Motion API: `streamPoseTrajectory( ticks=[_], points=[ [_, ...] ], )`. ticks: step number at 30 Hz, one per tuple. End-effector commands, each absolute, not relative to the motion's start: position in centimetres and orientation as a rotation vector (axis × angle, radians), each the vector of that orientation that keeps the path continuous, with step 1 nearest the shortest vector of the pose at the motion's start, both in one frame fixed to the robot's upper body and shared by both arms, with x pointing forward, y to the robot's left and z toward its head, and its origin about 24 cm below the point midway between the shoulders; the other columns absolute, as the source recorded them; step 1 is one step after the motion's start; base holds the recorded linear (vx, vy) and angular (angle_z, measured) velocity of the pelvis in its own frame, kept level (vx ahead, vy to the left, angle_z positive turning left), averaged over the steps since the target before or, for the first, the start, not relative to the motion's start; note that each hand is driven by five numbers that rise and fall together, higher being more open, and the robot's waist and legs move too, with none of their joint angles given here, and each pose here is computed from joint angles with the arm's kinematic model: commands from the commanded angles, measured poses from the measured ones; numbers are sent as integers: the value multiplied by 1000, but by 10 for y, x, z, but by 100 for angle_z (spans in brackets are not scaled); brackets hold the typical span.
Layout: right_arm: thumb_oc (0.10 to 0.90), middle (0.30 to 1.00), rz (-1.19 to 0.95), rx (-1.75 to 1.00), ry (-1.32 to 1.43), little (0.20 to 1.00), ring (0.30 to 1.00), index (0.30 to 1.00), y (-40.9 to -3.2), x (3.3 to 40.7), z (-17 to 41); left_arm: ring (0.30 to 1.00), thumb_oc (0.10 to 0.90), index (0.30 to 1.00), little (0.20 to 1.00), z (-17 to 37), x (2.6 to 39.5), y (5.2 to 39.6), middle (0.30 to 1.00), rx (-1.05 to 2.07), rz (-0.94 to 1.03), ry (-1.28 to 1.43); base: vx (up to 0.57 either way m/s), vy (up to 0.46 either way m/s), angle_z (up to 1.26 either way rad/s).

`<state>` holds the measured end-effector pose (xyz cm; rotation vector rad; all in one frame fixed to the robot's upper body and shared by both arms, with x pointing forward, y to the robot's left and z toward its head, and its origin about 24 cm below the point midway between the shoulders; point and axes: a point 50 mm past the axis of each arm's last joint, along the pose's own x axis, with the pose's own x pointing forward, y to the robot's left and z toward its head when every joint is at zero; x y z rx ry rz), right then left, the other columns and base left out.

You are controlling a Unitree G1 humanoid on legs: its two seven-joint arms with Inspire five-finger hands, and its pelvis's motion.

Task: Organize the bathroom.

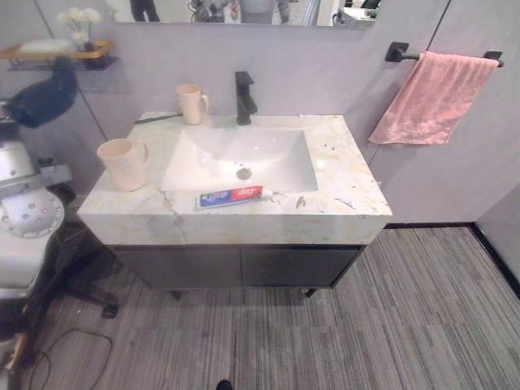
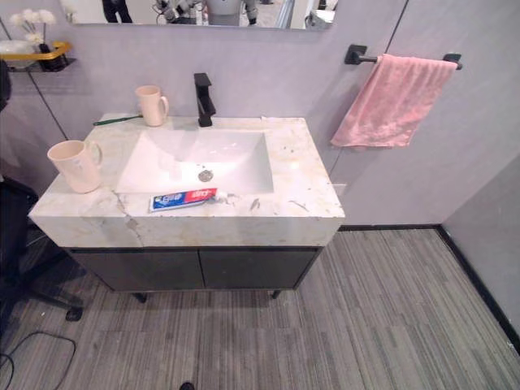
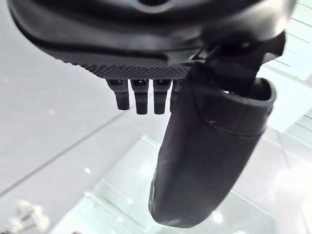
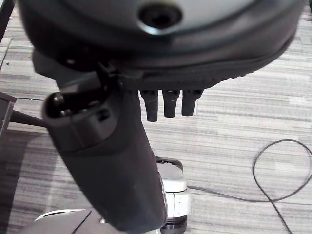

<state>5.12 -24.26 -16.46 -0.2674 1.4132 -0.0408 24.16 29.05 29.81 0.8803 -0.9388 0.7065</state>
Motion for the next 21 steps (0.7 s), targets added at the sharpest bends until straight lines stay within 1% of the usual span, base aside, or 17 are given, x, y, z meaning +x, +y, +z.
streamPoseTrajectory(
  ticks=[1,5,9,15,19,21],
  points=[
    [800,900,-87,-267,1491,900,900,900,-260,41,-162,900,800,900,900,348,238,270,900,1043,564,-1023,-30,-7,-5],
    [800,900,-98,-294,1563,900,900,900,-263,35,-162,900,800,900,900,355,261,244,900,1176,246,-792,-35,-5,-4],
    [800,900,-116,-311,1635,900,900,900,-265,32,-161,900,800,900,900,356,276,227,900,1270,98,-643,-49,-4,-11],
    [800,900,-106,-327,1703,900,900,900,-265,29,-161,900,800,900,900,361,286,217,900,1418,52,-544,-34,-3,-8],
    [800,900,-95,-340,1748,900,900,900,-266,26,-160,900,800,900,900,363,291,220,900,1495,51,-462,-6,1,-1],
    [800,900,-90,-354,1773,900,900,900,-267,23,-159,900,800,900,900,361,295,226,900,1528,39,-361,0,0,0]
  ],
)
